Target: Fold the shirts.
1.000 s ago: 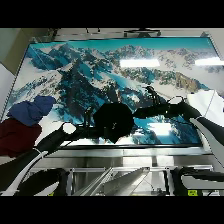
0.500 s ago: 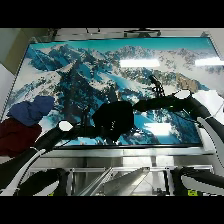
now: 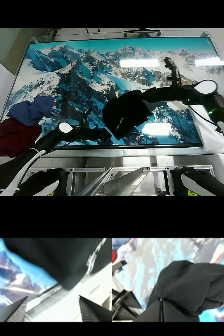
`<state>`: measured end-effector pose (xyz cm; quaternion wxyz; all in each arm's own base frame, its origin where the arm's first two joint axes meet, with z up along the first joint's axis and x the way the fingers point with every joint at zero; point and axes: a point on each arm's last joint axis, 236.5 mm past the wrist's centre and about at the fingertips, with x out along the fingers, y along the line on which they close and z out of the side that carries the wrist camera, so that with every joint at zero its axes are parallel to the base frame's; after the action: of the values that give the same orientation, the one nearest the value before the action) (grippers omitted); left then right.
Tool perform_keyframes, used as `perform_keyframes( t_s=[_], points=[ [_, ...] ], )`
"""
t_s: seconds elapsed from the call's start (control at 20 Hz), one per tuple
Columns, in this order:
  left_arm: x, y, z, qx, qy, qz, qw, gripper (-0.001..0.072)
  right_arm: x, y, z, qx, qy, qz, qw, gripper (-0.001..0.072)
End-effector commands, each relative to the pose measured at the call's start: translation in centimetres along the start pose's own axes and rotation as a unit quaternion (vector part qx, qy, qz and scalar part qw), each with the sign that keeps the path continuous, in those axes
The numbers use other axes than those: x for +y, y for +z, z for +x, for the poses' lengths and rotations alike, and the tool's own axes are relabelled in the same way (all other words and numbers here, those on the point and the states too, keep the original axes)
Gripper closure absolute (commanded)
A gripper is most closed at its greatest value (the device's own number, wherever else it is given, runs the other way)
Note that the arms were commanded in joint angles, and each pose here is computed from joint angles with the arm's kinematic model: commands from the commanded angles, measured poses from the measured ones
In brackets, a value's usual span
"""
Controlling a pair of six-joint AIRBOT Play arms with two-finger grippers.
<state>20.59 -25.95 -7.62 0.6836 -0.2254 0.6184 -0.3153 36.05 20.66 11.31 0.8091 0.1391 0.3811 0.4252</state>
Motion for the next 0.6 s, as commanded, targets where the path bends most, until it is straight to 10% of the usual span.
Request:
perform_keyframes(
  t_s=[0.0, 0.55],
  points=[
    [-0.1, -0.1, 0.0, 0.001, -0.004, -0.005, 1.000, 0.0004, 0.2, 1.9, -3.7, -0.038, -0.030, -0.009, 0.999, 0.0694],
    [-1.8, 4.5, -0.7, -0.081, -0.027, -0.048, 0.995, 0.0004, 11.3, 5.4, -8.9, -0.127, 0.109, -0.023, 0.986, 0.0694]
  ],
)
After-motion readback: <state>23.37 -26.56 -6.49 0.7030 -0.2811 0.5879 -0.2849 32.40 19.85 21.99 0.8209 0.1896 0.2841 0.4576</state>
